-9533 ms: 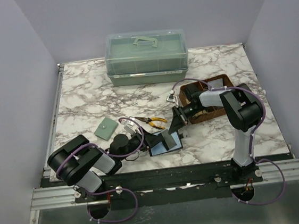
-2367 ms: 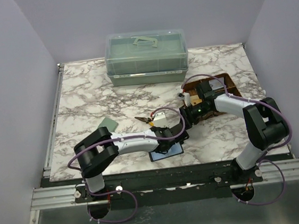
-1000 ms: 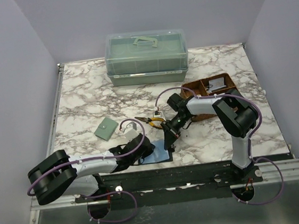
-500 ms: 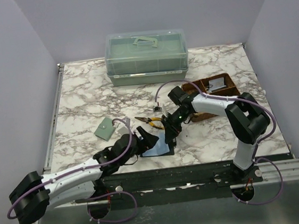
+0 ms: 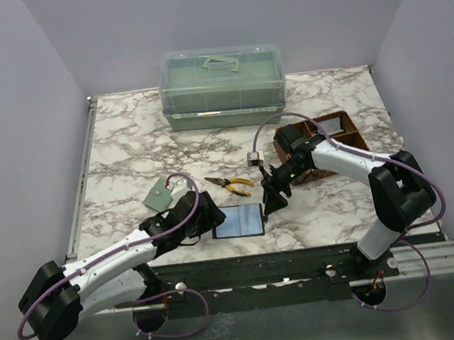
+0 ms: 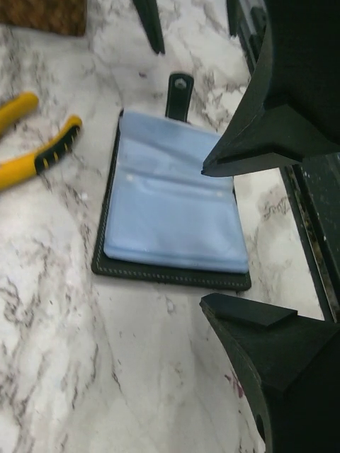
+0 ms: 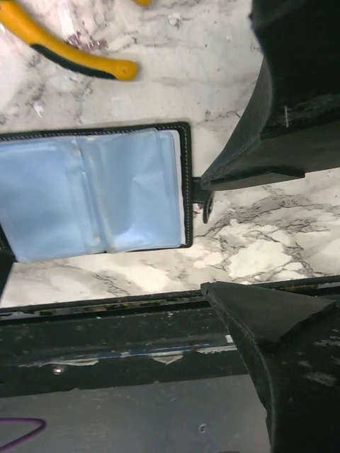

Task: Take the credit cards out of the card holder
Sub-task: Move the card holder to the center of the board.

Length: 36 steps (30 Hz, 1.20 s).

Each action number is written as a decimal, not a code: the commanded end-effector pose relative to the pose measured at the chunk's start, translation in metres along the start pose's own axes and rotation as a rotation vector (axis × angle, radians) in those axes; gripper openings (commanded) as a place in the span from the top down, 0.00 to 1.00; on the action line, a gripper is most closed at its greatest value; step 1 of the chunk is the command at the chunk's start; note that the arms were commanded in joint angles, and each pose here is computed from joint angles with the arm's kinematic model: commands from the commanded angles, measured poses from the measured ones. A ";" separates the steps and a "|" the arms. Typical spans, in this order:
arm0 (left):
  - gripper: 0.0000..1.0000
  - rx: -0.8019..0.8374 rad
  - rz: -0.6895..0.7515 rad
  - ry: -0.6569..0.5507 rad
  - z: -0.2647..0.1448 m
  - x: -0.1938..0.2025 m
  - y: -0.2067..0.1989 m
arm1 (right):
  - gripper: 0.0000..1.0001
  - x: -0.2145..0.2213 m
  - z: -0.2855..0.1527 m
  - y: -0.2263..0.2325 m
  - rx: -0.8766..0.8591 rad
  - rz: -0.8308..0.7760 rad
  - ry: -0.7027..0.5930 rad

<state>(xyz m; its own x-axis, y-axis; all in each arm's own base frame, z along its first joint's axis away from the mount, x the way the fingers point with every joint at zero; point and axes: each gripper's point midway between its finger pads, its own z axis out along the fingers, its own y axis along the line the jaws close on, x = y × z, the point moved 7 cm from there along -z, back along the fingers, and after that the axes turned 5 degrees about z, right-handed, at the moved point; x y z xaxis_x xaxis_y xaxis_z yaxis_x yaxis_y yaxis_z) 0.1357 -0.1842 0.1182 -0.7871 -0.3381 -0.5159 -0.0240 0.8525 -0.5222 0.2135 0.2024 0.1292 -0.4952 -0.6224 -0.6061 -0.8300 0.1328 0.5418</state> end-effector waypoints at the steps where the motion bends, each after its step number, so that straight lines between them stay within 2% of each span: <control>1: 0.27 -0.105 0.039 0.094 0.002 0.010 0.013 | 0.39 0.012 -0.006 0.003 0.016 -0.084 0.013; 7: 0.29 -0.122 0.044 0.123 0.011 0.016 0.020 | 0.40 0.030 0.001 -0.017 0.090 -0.080 0.062; 17: 0.50 -0.124 -0.011 0.181 0.036 0.031 0.023 | 0.43 0.027 0.010 -0.028 0.086 0.007 0.065; 20: 0.63 -0.101 -0.008 0.198 0.042 0.032 0.017 | 0.46 0.028 0.011 -0.029 0.075 0.023 0.070; 23: 0.69 -0.073 -0.013 0.209 0.047 0.032 0.011 | 0.51 0.023 0.009 -0.030 0.091 0.033 0.066; 28: 0.72 -0.026 -0.037 0.207 0.051 0.031 0.003 | 0.53 0.008 -0.013 -0.032 0.203 0.024 0.025; 33: 0.71 0.058 -0.020 0.164 0.045 0.022 -0.009 | 0.48 -0.013 -0.056 -0.021 0.248 -0.037 -0.102; 34: 0.68 0.091 -0.006 0.148 0.043 0.017 -0.015 | 0.46 -0.019 -0.064 -0.015 0.250 -0.063 -0.128; 36: 0.57 0.137 0.025 0.103 0.035 0.006 -0.024 | 0.42 -0.031 -0.080 -0.004 0.291 -0.116 -0.175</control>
<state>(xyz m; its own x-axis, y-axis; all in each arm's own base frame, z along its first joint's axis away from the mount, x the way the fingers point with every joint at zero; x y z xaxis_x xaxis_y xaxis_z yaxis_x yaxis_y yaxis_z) 0.1503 -0.2177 0.0800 -0.8693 -0.2979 -0.3945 -0.0330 0.8312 -0.5550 0.2492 0.1625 0.1432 -0.5091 -0.5644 -0.6498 -0.8607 0.3260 0.3911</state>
